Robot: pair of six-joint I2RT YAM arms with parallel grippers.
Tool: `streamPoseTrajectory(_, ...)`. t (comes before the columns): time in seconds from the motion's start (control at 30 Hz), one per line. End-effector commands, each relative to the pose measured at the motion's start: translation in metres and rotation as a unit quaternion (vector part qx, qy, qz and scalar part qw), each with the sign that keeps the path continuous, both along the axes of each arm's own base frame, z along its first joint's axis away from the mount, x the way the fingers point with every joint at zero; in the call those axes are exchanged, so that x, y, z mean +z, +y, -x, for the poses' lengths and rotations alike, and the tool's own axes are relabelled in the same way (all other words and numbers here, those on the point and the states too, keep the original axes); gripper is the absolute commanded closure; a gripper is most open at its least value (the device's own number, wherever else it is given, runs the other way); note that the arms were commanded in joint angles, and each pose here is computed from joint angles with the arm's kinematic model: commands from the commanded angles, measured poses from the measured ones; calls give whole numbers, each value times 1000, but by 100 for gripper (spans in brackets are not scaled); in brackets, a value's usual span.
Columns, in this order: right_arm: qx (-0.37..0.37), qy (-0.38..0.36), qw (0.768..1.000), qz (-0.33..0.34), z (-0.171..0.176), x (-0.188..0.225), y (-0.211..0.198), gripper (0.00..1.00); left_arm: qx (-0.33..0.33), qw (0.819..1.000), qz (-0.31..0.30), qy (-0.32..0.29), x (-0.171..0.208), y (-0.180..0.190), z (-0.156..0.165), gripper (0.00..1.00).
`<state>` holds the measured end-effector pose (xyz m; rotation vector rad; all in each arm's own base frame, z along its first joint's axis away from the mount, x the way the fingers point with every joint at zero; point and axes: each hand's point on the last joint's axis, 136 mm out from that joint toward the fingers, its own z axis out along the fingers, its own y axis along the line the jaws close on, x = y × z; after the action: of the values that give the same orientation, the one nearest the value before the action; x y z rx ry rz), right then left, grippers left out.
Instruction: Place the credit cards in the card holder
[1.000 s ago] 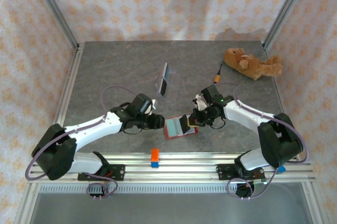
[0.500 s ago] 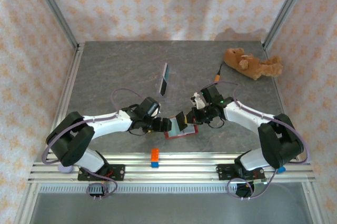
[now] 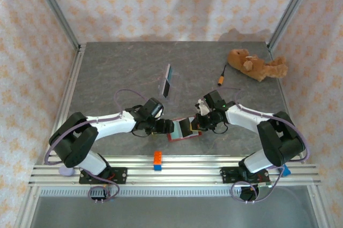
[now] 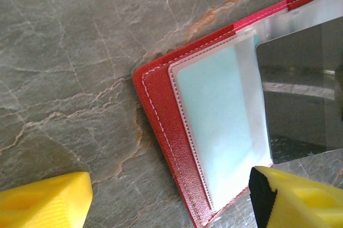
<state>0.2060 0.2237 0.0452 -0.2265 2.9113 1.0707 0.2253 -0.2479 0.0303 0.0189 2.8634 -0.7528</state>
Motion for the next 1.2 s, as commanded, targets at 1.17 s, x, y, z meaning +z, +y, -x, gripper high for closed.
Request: streamPoseTrajectory(1.17, -85, 27, 996, 15, -17, -11, 0, 100, -16, 998, 53, -19, 12, -40, -29, 66)
